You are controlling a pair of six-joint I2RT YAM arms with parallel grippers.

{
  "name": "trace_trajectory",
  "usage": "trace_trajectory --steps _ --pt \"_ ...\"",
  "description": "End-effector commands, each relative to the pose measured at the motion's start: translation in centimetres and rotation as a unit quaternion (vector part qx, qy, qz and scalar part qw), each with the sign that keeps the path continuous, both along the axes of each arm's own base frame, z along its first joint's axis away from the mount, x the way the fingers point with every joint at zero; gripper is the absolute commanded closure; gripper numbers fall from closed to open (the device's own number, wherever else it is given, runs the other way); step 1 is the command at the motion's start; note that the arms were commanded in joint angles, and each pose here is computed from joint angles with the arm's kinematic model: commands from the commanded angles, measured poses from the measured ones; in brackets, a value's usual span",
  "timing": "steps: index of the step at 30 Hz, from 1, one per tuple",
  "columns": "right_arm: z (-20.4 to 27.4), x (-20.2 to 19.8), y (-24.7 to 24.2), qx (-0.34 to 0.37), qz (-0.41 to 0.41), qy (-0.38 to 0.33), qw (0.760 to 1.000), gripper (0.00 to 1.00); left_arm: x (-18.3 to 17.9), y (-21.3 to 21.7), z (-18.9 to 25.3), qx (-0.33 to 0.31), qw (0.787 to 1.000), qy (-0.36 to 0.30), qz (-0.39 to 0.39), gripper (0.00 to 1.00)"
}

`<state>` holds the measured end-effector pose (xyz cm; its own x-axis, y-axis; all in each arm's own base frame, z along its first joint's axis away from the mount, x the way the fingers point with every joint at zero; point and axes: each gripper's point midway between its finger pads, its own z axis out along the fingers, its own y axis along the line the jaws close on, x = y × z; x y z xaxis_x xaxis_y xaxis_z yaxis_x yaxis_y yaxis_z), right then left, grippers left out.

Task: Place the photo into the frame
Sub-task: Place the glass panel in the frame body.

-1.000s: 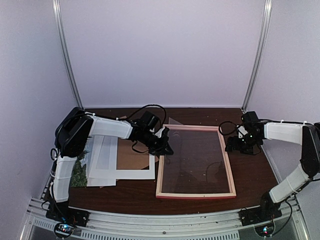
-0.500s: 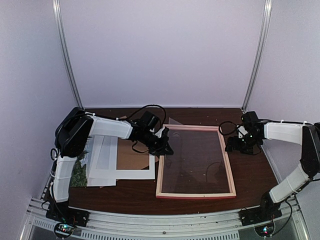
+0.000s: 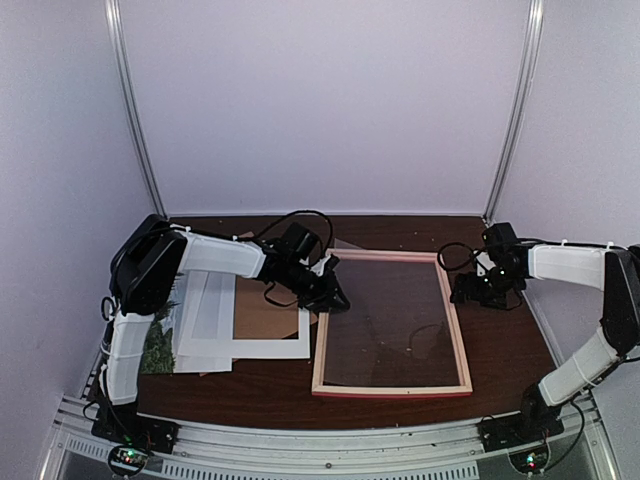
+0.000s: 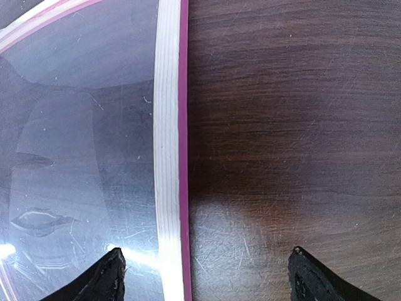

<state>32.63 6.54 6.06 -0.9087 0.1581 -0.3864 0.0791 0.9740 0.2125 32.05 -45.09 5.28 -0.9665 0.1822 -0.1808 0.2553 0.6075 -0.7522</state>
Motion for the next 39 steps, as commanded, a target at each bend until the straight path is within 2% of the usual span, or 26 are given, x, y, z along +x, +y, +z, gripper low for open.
trace_trajectory --steps 1,7,15,26,39 --pt "0.5 0.4 0.1 -0.003 0.003 -0.010 1.000 0.11 -0.1 -1.0 2.5 -0.032 0.999 -0.018 -0.013 0.80" --pt "1.5 0.9 1.8 0.011 0.028 -0.027 0.999 0.11 -0.2 -1.1 2.9 -0.033 0.999 -0.021 -0.015 0.69" --pt "3.4 1.5 8.1 0.044 0.108 -0.053 0.992 0.11 -0.4 -1.2 3.0 -0.033 0.999 -0.021 -0.016 0.59" --pt "1.5 1.9 15.1 0.122 0.172 -0.023 0.977 0.12 -0.6 -1.1 2.8 -0.028 0.999 -0.023 -0.016 0.57" --pt "-1.9 1.5 15.3 0.122 0.169 0.014 0.978 0.13 -0.6 -0.7 2.9 -0.022 0.999 -0.030 -0.016 0.53"
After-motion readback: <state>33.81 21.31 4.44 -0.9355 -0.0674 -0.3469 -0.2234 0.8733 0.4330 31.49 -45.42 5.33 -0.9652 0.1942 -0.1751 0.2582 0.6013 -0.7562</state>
